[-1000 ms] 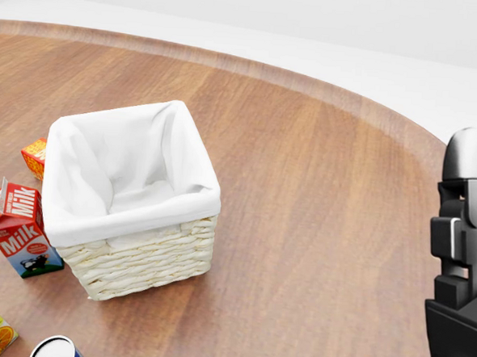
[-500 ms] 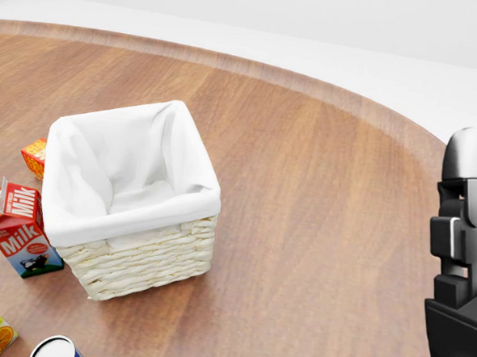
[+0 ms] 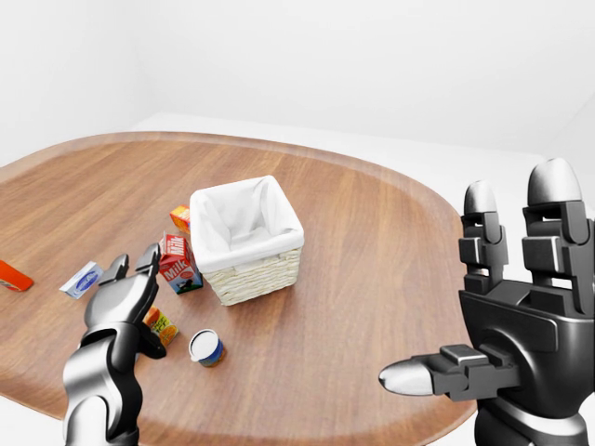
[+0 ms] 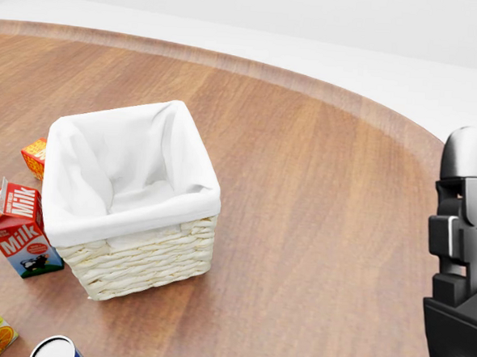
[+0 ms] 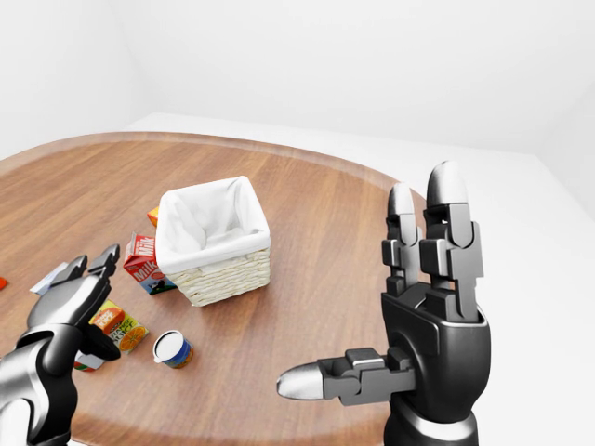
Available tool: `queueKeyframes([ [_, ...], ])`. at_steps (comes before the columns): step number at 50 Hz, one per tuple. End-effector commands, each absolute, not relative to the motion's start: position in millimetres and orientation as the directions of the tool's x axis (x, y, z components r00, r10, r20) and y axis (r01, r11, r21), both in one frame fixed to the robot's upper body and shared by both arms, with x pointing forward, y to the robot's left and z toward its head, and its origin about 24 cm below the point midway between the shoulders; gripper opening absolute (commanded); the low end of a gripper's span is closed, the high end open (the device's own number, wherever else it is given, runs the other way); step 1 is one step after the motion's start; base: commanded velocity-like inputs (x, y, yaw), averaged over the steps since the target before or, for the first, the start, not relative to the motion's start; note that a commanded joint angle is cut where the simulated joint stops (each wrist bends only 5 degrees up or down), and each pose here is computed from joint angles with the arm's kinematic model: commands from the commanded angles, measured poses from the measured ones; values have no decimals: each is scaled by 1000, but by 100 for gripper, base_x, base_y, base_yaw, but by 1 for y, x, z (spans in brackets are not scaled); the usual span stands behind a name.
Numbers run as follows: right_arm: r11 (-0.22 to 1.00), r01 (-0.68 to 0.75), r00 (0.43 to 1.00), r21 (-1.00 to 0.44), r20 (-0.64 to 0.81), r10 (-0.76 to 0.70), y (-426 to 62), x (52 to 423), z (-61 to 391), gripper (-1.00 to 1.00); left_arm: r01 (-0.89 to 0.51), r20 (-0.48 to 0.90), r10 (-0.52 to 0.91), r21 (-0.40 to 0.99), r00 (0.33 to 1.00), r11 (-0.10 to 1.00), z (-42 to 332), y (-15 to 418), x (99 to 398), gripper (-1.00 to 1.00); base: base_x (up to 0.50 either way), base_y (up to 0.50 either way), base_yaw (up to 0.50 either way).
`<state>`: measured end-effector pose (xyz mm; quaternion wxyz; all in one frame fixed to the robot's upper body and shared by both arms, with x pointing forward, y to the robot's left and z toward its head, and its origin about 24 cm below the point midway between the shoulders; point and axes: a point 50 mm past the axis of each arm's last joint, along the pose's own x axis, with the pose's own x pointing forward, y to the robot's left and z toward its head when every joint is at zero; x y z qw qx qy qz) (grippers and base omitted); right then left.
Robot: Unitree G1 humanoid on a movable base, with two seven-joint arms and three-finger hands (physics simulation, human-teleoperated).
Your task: Pick up the orange juice, and put it in the basket.
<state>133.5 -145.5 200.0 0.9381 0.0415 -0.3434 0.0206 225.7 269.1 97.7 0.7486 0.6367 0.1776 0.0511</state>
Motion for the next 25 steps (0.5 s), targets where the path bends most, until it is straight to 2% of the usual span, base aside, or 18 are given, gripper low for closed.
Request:
queueKeyframes([
  [1, 996, -69, 765, 64, 644, 12, -145, 134, 200, 100, 188, -238, 311, 965, 920, 183, 86, 273, 228, 100, 0, 0, 0],
  [25, 995, -72, 767, 64, 641, 14, -145, 135, 200, 100, 161, -212, 374, 974, 903, 161, 103, 295, 221, 100, 0, 0, 0],
])
